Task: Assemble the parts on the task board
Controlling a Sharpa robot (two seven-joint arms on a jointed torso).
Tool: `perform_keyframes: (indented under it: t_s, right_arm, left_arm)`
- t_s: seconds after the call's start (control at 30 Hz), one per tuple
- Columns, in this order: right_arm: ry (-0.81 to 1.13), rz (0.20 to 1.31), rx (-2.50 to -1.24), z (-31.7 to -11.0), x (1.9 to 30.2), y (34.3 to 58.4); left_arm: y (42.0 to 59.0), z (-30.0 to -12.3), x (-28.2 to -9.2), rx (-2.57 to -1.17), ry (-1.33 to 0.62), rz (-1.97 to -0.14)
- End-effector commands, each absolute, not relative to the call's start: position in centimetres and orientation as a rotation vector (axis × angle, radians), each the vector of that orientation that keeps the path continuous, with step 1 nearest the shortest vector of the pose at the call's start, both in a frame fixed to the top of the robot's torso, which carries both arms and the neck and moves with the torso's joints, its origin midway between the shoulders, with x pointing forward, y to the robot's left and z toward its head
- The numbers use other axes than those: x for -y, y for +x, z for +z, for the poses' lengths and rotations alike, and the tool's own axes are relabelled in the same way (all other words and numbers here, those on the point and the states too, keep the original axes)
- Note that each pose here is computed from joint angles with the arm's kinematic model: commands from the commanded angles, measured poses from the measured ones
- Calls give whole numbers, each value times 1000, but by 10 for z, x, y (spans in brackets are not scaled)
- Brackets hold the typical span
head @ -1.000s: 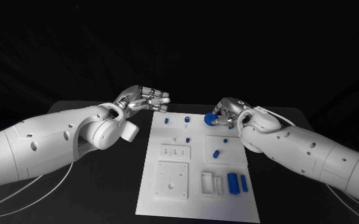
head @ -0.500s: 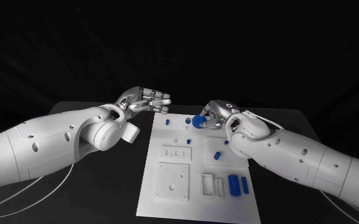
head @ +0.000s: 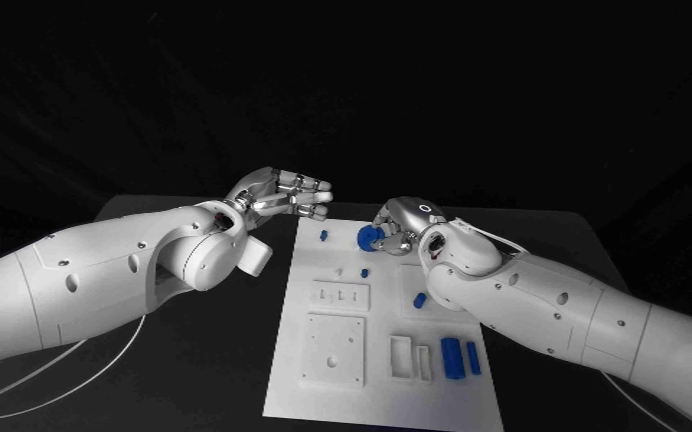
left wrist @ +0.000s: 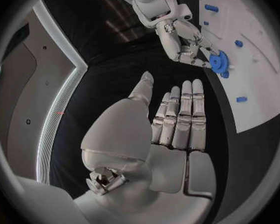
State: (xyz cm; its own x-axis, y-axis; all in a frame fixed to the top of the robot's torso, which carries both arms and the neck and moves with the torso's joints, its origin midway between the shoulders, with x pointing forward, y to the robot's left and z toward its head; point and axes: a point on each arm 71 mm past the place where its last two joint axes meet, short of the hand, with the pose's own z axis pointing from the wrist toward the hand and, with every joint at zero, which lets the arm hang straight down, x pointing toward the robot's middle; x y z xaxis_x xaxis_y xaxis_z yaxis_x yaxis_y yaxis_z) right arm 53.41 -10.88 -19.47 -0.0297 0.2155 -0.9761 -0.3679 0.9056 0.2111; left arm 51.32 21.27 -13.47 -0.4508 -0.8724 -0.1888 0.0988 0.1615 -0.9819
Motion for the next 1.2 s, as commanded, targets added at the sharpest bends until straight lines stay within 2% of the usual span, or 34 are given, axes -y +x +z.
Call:
perform_keyframes:
  t_s: [0.03, 1.2]
  right_arm:
    - [-137, 466, -1508, -195, 104, 534]
    - [-157, 478, -1558, -219, 90, 532]
  left_arm:
    - [512, -134, -209, -1586, -756, -1450]
    - [513, -134, -207, -1590, -756, -1451]
